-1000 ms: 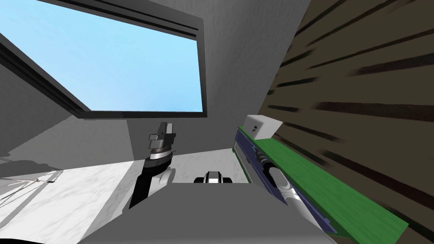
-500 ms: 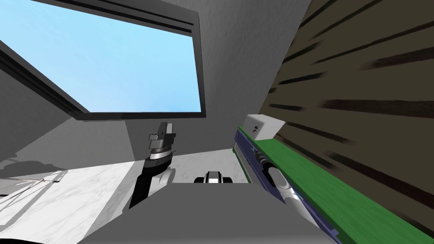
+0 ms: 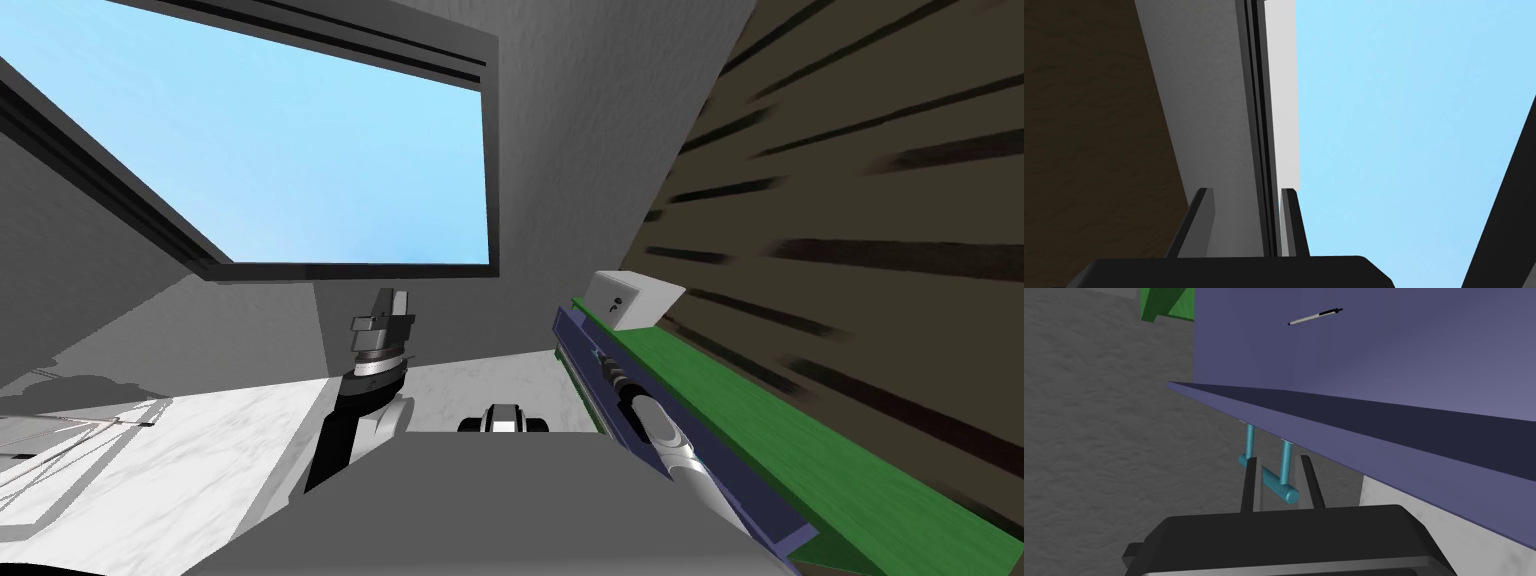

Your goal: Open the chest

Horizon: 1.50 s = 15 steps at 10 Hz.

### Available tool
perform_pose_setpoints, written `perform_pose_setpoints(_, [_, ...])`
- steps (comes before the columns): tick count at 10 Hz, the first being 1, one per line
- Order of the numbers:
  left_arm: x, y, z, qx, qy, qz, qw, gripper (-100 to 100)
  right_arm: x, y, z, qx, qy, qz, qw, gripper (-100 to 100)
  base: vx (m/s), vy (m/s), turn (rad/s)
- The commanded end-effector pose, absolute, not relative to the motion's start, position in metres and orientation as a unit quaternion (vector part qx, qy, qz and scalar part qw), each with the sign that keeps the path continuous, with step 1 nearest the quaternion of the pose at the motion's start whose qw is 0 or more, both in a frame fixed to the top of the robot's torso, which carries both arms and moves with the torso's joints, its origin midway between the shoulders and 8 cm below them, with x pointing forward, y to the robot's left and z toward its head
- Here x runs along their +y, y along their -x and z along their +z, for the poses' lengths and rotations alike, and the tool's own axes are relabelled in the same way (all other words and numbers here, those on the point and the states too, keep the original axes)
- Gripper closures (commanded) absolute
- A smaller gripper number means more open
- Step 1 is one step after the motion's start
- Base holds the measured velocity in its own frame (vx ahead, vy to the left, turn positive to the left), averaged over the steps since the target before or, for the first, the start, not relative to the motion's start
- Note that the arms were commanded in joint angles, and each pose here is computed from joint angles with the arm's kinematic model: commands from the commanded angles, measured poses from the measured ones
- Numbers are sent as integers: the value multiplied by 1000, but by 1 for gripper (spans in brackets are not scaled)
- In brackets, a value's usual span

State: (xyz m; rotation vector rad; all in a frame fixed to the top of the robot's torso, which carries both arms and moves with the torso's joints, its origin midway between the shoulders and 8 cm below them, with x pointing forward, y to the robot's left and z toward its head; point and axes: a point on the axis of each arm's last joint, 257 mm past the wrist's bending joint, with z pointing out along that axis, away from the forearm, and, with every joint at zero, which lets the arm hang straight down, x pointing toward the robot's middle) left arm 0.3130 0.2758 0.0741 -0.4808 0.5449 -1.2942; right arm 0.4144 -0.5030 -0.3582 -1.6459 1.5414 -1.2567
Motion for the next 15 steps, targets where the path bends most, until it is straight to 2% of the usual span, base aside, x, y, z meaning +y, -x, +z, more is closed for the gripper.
perform_pose_setpoints(1, [276, -313, 74, 248, 219, -589, 737, 0, -503, -415, -356, 572, 613, -470, 277, 100, -14, 172, -20])
perform_pose_setpoints(2, [276, -313, 74, 248, 219, -589, 737, 0, -512, -416, -347, 571, 614, -468, 279, -100, 1, 113, -63])
perform_pose_setpoints(9, [276, -313, 74, 248, 219, -589, 737, 0, -539, -421, -313, 564, 621, -464, 285, -100, 18, 51, -39])
perform_pose_setpoints(10, [276, -313, 74, 248, 219, -589, 737, 0, -539, -421, -313, 564, 621, -463, 286, 0, 2, 5, 0])
perform_pose_setpoints(15, [276, -313, 74, 248, 219, -589, 737, 0, -538, -421, -314, 564, 621, -462, 286, 0, 0, 0, 0])
